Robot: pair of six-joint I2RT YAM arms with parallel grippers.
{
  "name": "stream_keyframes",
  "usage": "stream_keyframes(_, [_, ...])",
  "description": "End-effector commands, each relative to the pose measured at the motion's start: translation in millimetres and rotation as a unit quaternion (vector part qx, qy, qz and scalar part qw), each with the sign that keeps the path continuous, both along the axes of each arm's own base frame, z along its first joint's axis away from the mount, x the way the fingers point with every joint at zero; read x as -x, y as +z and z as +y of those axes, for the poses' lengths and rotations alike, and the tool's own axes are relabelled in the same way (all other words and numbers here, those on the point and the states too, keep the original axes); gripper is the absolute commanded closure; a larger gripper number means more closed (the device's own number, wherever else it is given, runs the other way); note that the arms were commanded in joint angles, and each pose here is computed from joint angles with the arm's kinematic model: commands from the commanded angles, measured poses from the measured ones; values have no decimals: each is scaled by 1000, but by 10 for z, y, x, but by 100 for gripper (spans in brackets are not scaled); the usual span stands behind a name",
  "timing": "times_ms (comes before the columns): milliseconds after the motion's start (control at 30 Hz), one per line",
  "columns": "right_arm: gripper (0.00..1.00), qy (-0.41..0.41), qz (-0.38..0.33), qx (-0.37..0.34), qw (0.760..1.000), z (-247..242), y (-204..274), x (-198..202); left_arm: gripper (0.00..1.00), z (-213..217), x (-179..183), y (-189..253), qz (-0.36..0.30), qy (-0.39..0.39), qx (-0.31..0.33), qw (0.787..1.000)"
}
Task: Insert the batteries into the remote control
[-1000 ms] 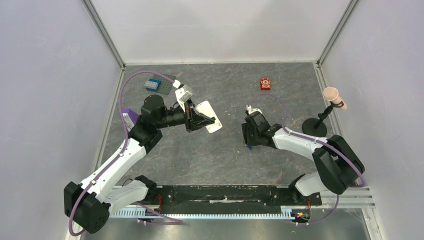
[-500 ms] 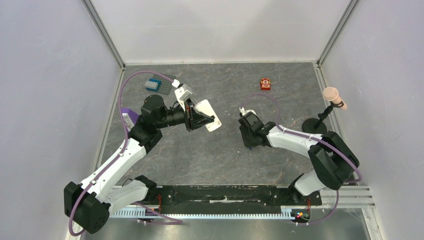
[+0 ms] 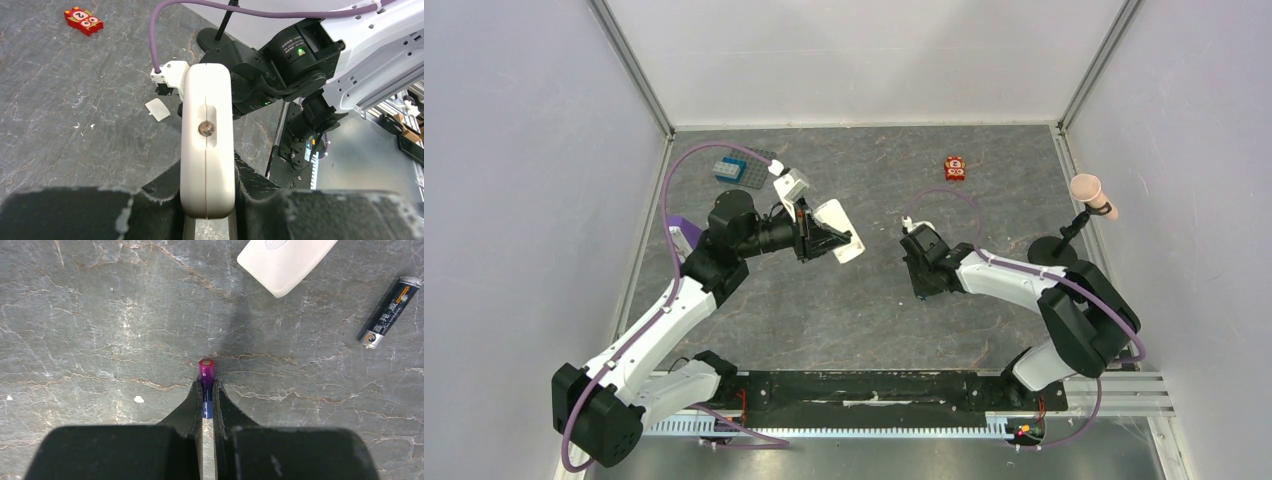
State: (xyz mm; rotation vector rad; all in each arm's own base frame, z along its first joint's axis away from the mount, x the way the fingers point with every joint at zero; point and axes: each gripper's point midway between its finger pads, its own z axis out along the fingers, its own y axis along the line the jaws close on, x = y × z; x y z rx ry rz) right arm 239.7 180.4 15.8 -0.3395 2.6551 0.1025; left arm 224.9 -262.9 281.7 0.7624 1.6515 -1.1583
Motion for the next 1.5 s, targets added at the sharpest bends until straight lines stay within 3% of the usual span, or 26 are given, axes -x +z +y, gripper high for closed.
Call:
stream_keyframes(0, [100,6,-22,-28,999,76,105,-37,98,46,-80,242,-54,21,8,998])
stream_keyframes(133, [100,31,-109,-120,986,326,584,-206,98,128,-174,282,-66,64,10,996])
stream_keyframes(233, [100,81,-184,-208,957,537,1050,-213,98,195,-249,324,-76,99,21,992])
stream_keyframes(367, [100,211,-287,-346,868,900,1838,47,98,195,-272,386,-82,106,38,990])
stream_keyframes(467, [100,265,-351,-394,807,965,2309,229,98,175,-294,418,-77,107,47,990])
stream_keyframes(600, [100,295,-382,-414,772,1004,2633,317,98,140,-297,468,-71,104,73,989])
stream_keyframes(767, [100,260,-365,-448,774,1064,2866,248,98,92,-337,460,-45,102,78,991])
stream_keyframes(967, [100,105,-264,-560,778,1135,3019,69,98,32,-587,302,59,148,91,983])
stream_keyframes(1133, [100,-35,-146,-615,774,1185,2667,-69,98,16,-810,25,110,191,97,971])
stream_keyframes(1233, [100,-76,-85,-627,771,1259,2506,-85,98,-3,-871,-51,124,199,103,967])
stream_keyframes(1467, [100,-162,-29,-618,769,1247,2184,-175,98,-1,-946,-271,152,218,97,959])
